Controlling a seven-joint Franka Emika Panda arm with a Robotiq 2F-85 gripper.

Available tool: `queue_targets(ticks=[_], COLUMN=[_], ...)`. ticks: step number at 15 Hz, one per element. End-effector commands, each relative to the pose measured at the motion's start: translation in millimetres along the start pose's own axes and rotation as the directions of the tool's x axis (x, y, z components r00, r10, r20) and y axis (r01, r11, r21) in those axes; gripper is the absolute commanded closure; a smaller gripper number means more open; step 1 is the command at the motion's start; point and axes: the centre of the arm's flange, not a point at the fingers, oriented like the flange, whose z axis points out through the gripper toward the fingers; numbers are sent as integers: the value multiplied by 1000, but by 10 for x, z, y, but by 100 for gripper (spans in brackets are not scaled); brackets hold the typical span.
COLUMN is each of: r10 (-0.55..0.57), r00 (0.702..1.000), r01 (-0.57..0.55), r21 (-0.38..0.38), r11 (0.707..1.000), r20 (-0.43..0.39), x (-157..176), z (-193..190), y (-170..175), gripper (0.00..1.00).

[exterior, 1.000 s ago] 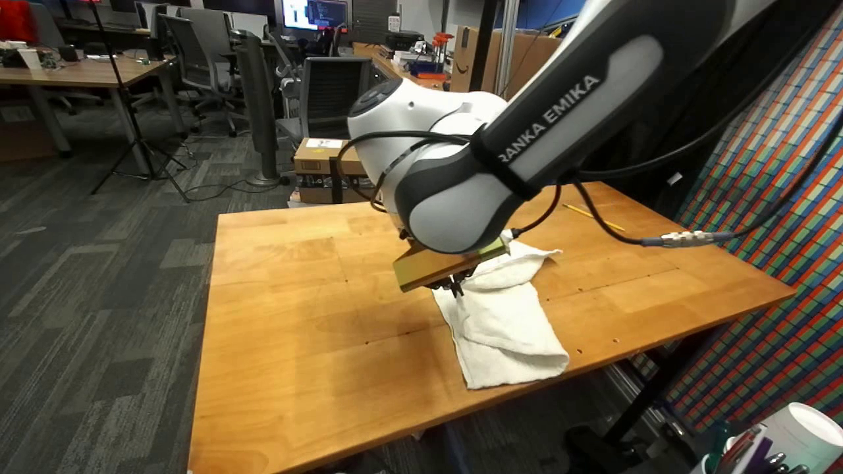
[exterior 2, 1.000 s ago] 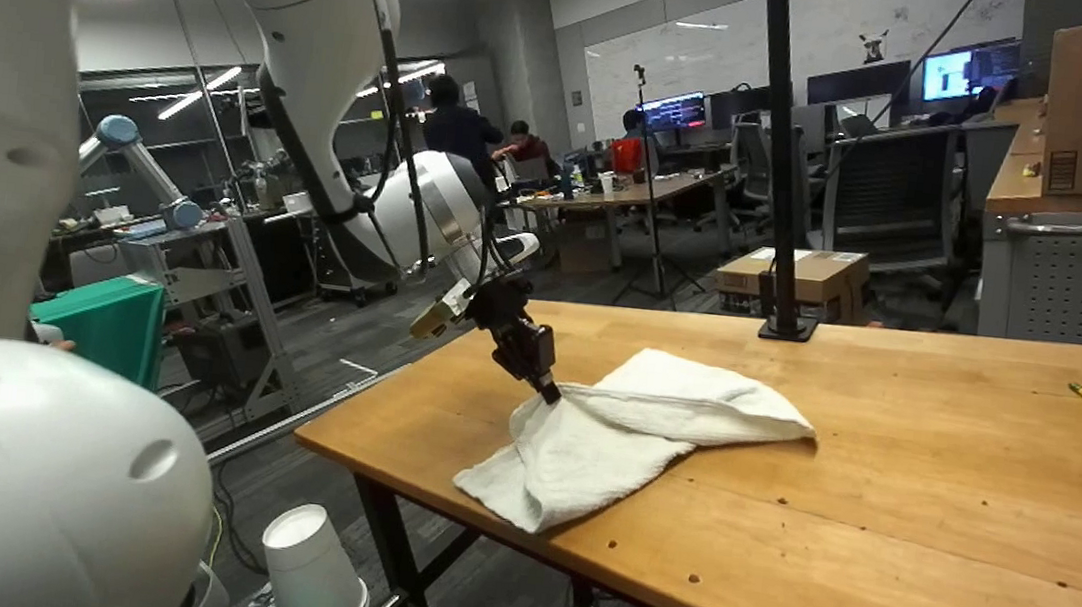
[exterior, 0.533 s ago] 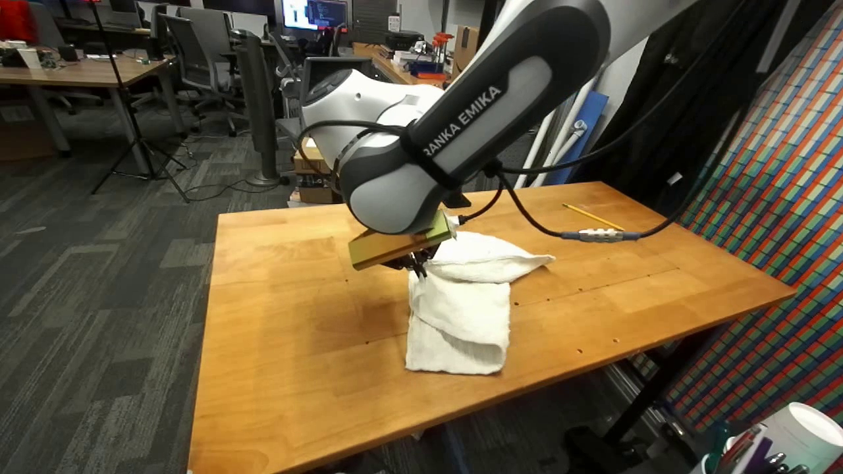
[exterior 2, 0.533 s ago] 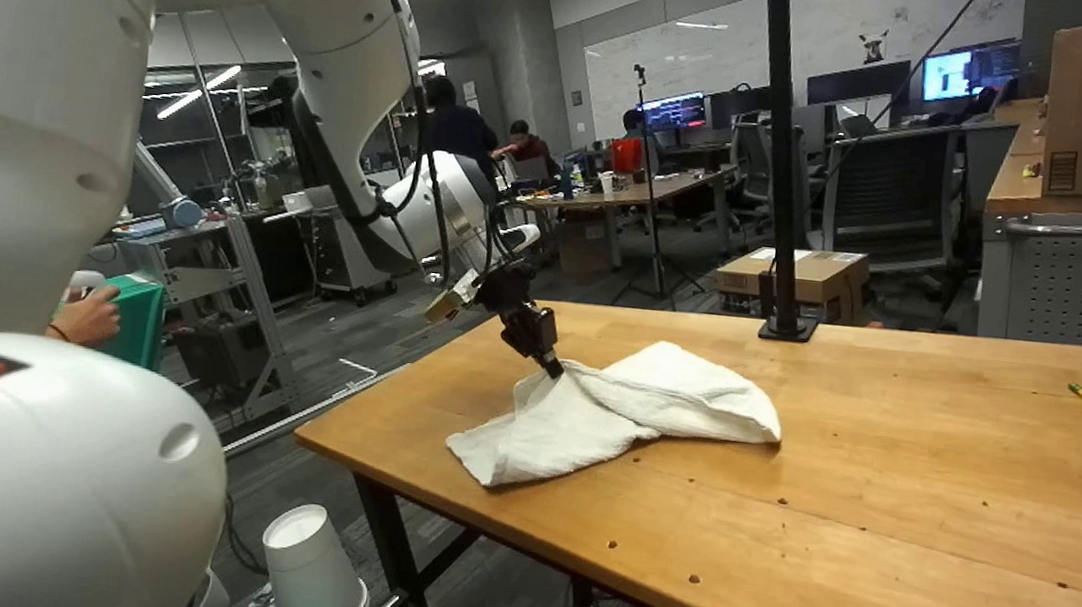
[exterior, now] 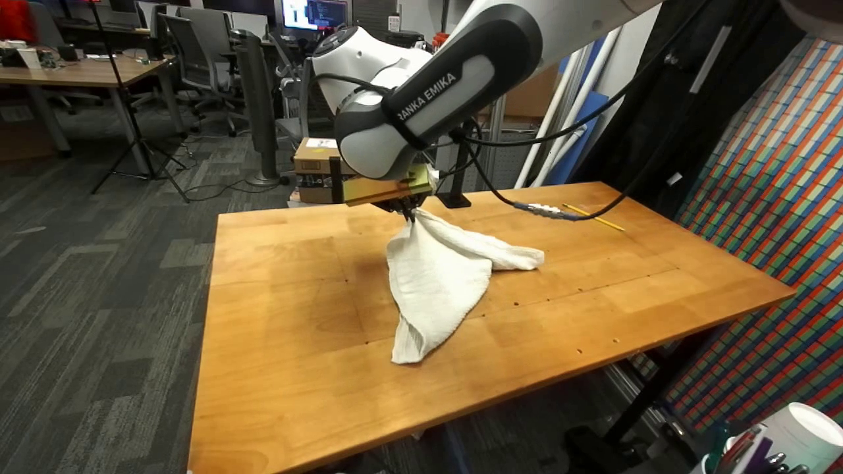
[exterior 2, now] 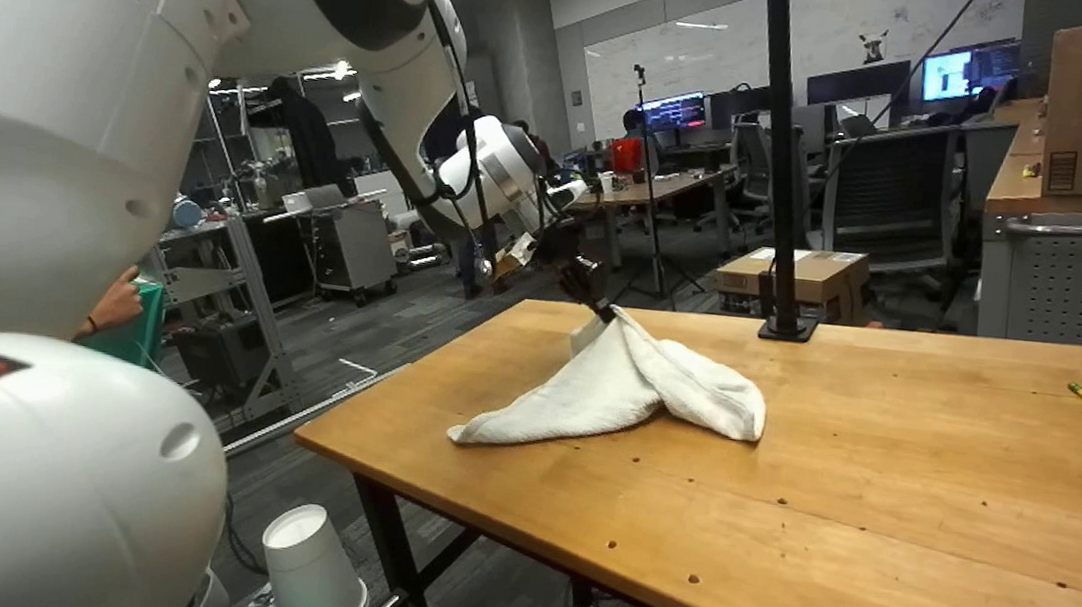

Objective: Fold the towel

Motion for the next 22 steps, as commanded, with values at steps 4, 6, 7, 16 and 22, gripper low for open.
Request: queue_targets(ticks=[4,6,7,16,22], r10=[20,13,13,94,167], r00=[999,1000,1000,996,986], r01=[-20,-13,-13,-93,-164], r21=[0,-4,-9,-76,-147], r11=[1000,1000,1000,993,975], r20=[-26,-23,-19,6,8], x=[488,517,522,567,732], z=[82,194,268,614,729], y=[-190,-206,-200,258,828], gripper=[98,98,93,21,0])
